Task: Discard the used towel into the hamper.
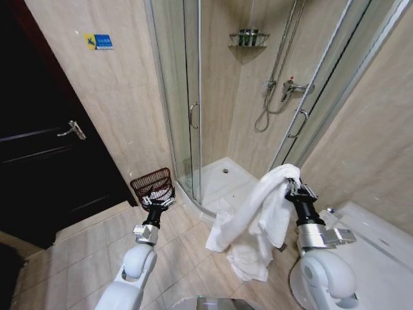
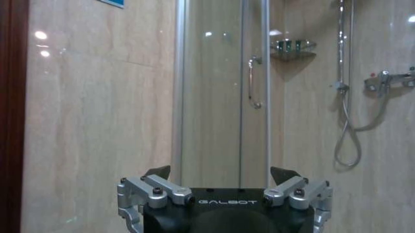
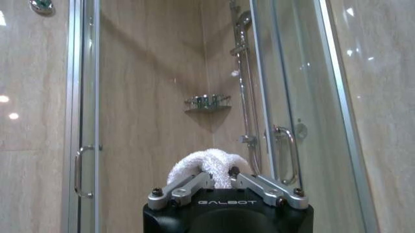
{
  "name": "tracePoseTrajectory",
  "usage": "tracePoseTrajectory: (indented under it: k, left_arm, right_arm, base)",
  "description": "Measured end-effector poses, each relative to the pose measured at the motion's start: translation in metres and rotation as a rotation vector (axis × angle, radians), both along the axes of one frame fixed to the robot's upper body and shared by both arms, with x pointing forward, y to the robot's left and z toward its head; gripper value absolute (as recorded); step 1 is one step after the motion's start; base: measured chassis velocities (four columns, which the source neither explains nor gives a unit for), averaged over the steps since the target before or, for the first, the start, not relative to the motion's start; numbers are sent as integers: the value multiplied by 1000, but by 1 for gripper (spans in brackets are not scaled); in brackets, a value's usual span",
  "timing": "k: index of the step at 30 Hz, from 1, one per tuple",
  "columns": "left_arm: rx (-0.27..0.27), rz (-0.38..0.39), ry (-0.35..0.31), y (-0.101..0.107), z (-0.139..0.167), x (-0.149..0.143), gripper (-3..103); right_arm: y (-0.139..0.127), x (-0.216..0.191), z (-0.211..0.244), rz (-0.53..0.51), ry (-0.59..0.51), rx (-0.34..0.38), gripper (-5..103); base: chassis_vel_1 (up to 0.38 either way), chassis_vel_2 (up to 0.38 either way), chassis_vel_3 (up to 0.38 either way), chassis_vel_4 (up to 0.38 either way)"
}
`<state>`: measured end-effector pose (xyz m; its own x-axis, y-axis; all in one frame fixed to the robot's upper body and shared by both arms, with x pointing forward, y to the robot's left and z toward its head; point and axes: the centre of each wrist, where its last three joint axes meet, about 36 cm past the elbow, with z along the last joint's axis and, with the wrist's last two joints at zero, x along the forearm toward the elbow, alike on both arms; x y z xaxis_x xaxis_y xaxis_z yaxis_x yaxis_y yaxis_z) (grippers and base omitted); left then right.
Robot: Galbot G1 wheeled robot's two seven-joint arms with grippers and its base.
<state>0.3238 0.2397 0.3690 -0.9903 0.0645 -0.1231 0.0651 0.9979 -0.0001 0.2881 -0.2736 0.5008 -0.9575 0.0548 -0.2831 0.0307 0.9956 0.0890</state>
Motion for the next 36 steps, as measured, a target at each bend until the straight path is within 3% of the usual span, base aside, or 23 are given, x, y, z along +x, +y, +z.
tracePoseTrajectory:
  k: [31,36]
  left_arm:
    - [10,1,-19,-2,-7,-21,100]
    - [3,9,-48,-3,-4,-28,100]
  right_arm:
    - [8,-17,2,-24,-15,-18,5]
    - [10,-23,0,-32,-13,-28,5]
  base:
    - [95,88,92,88]
    - [29,31,37,32]
